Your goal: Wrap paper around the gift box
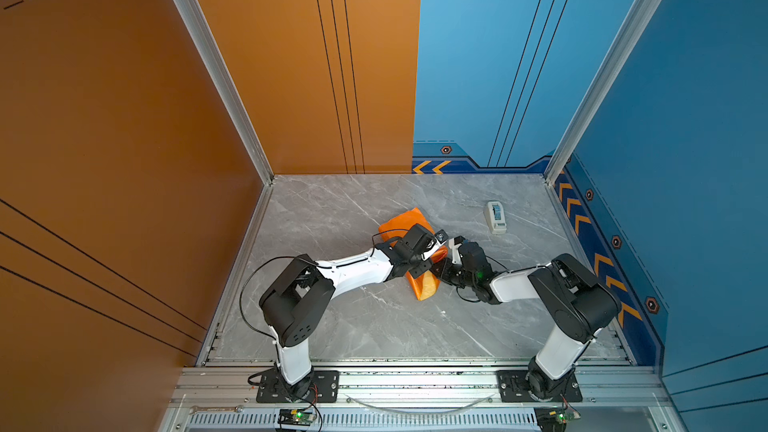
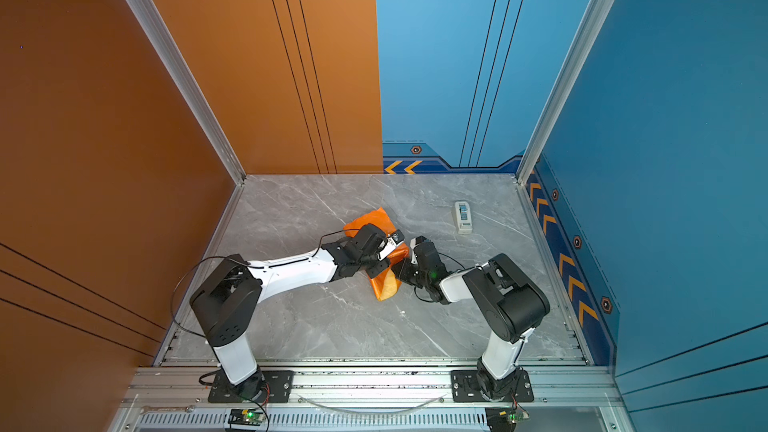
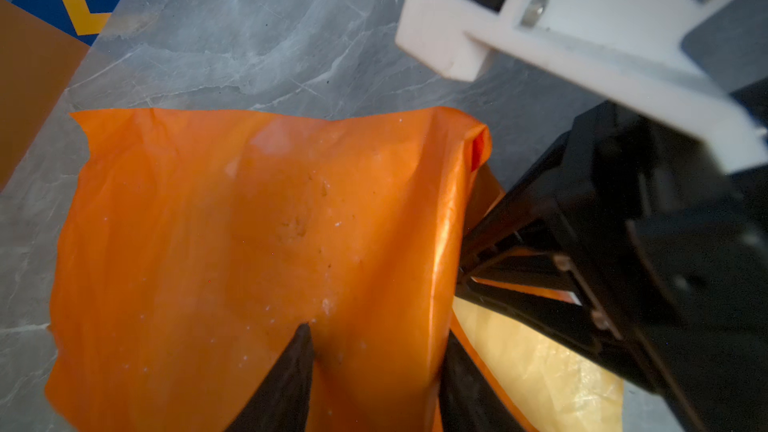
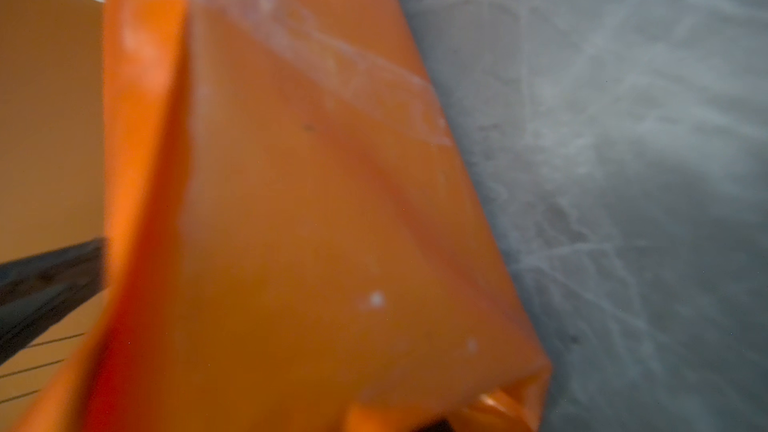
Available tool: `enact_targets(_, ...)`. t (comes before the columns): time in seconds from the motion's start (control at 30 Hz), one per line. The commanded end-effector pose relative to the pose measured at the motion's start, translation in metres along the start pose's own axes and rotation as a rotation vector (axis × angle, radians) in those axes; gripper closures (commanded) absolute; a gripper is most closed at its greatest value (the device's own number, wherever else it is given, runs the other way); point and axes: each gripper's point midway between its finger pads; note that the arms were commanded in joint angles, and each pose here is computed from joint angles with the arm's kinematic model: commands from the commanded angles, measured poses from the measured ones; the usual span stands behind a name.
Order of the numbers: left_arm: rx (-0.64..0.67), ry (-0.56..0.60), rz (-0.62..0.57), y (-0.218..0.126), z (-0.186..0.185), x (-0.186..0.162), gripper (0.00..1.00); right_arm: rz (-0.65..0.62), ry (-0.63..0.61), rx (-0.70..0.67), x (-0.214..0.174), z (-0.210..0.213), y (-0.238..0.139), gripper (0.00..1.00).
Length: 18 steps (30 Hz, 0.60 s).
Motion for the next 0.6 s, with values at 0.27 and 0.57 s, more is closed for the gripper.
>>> enact_targets(0.27, -0.042, -0.029, 0.068, 0.005, -0.006, -0.025, 0.53, 0.008, -0.02, 0.068, -0.004, 0.015, -0.038, 0.62)
enact_targets(0.57, -0.05, -0.031, 0.061, 0.007, -0.008, -0.023, 0.53, 0.005, 0.048, -0.055, 0.007, -0.027, -0.064, 0.79)
Point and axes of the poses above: each gripper's point midway between its finger pads, its own y axis out along the fingers, its own z axis along the line the jaws close on, x = y × z, and after that the axes turned 9 degrees about -y, right-handed
